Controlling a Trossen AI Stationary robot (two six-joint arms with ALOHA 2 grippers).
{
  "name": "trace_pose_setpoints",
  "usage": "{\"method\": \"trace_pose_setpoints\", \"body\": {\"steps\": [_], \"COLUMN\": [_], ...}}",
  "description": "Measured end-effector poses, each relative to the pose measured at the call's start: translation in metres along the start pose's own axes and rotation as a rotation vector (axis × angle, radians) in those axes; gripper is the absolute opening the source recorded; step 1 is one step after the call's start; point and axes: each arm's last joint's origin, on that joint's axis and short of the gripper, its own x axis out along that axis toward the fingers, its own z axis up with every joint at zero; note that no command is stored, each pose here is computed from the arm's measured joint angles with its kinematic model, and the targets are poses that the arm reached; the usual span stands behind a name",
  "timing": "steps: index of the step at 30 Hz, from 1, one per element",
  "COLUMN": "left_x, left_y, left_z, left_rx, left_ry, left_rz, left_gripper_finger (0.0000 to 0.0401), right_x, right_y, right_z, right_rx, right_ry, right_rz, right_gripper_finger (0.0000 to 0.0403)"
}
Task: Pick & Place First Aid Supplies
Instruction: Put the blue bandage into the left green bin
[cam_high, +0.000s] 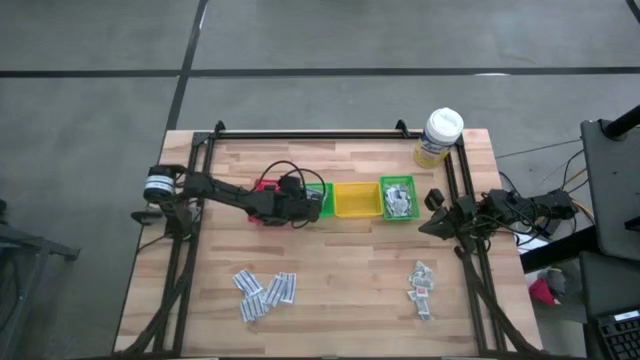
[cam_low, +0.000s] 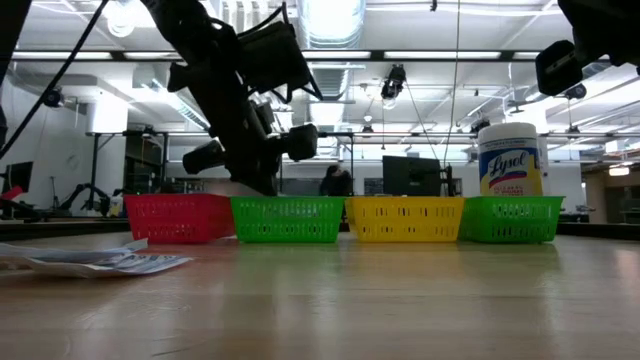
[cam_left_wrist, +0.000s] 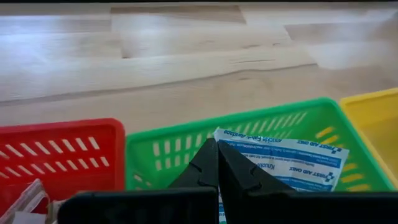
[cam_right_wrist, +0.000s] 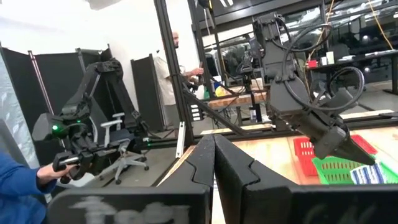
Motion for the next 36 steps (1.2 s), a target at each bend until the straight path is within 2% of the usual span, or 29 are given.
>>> {"method": "trace_pose_setpoints", "body": {"steps": [17,23,26,33,36], "left_x": [0.0000,0.0000,0.0000,0.0000,-0.0015], "left_y": [-0.0004,-0.0004,-0.0004,-0.0004,-0.0027], "left_z": [-0.0006,-0.0009,-0.0010,-0.0011,0.0014], "left_rx": [0.000,0.047,0.080,0.092,0.142], "left_ry": [0.015,0.025,0.028,0.028,0.036], "left_rz": [-0.009,-0.013,-0.015,-0.015,-0.027], "left_gripper_finger": [0.0000,0.0002,0.0020,0.0102,0.0125], "right_x": [0.0000,0.0000,0.0000,0.0000,0.0000], "right_y": [0.0002,0.0002,0.0002,0.0002,0.0002], "right_z": [0.0001,0.0001,0.0001,0.0002,0.0002], "right_rx": [0.007,0.007,0.007,0.014,0.015], "right_ry": [0.000,0.000,0.000,-0.001,-0.001], "right_rz": [0.005,0.005,0.004,0.004,0.004], "right_gripper_finger": [0.0008,0.0008,0.0008,0.0008,0.0008]}}
